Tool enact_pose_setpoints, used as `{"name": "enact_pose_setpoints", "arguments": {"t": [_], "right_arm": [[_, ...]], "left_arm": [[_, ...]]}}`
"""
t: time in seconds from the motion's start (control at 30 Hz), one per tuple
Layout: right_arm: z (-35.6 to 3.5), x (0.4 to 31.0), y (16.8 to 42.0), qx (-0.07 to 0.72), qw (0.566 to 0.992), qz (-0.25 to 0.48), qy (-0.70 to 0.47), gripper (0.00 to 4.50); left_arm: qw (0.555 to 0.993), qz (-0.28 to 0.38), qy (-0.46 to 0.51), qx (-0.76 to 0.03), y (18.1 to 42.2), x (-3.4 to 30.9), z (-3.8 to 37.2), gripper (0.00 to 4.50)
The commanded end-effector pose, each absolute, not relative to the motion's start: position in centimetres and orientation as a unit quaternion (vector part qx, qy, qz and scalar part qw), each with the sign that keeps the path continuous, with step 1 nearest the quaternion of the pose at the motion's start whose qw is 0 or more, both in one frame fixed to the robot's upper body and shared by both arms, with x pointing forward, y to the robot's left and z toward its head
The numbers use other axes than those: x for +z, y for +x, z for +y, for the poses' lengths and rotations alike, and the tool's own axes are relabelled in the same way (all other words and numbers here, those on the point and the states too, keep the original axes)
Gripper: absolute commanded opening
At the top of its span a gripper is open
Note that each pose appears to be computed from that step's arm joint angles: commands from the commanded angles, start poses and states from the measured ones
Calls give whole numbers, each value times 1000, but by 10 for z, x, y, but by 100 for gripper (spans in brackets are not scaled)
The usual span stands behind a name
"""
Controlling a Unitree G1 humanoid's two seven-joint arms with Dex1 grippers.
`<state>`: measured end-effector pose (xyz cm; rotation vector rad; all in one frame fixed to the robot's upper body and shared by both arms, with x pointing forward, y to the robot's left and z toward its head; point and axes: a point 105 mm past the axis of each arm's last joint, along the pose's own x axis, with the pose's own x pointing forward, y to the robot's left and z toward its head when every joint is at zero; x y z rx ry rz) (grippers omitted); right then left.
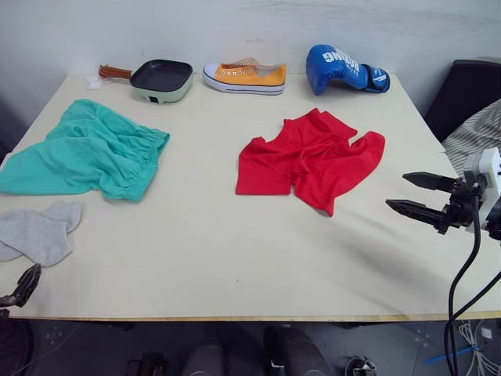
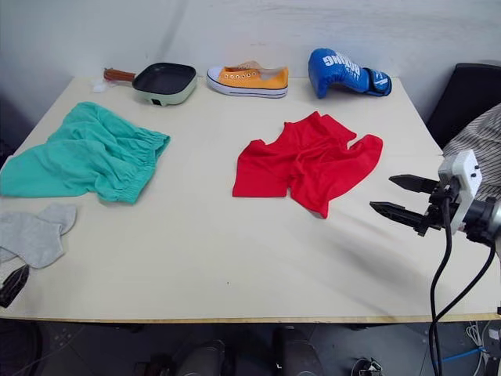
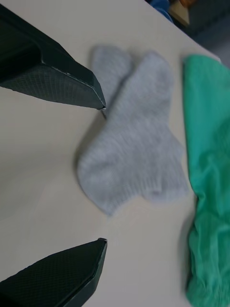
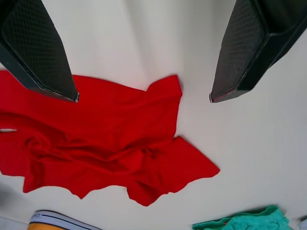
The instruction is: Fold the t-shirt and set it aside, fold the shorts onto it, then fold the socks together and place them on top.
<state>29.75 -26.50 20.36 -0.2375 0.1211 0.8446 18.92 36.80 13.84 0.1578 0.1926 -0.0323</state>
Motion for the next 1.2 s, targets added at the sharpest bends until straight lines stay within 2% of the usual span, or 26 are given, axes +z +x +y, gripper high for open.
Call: {"name": "enact_pose_setpoints", "arguments": {"t": [0.03, 0.1, 0.2, 0.3, 0.47, 0.57, 0.7, 0.8, 0.87, 0.97, 1.17, 1.2], "right_arm": [[-241, 209, 292, 435, 888, 44, -143, 446], [-229, 204, 289, 444, 881, 46, -157, 446], [-208, 186, 288, 445, 874, 55, -186, 446], [-203, 164, 295, 419, 874, 72, -236, 446], [-192, 140, 307, 394, 872, 80, -279, 446], [-191, 134, 323, 351, 889, 77, -285, 446], [-195, 129, 338, 307, 904, 74, -289, 446], [-197, 127, 342, 287, 912, 76, -283, 386], [-197, 126, 344, 280, 917, 74, -274, 324], [-196, 127, 347, 268, 924, 69, -263, 223], [-197, 129, 350, 256, 929, 65, -261, 19], [-197, 129, 350, 254, 929, 66, -262, 0]], "left_arm": [[975, 94, 134, -151, 211, 150, 318, 450], [958, 105, 159, -214, 222, 149, 295, 450], [906, 105, 230, -339, 256, 149, 249, 450], [871, 81, 270, -402, 293, 155, 221, 450], [820, 51, 322, -471, 345, 156, 173, 450], [794, 44, 357, -491, 368, 151, 150, 450], [790, 35, 369, -489, 395, 148, 128, 450], [786, 41, 383, -484, 408, 139, 120, 450], [783, 43, 386, -486, 412, 135, 115, 450], [784, 47, 389, -482, 418, 130, 111, 388], [789, 41, 393, -471, 425, 132, 105, 208], [789, 40, 392, -471, 426, 132, 105, 187]]}}
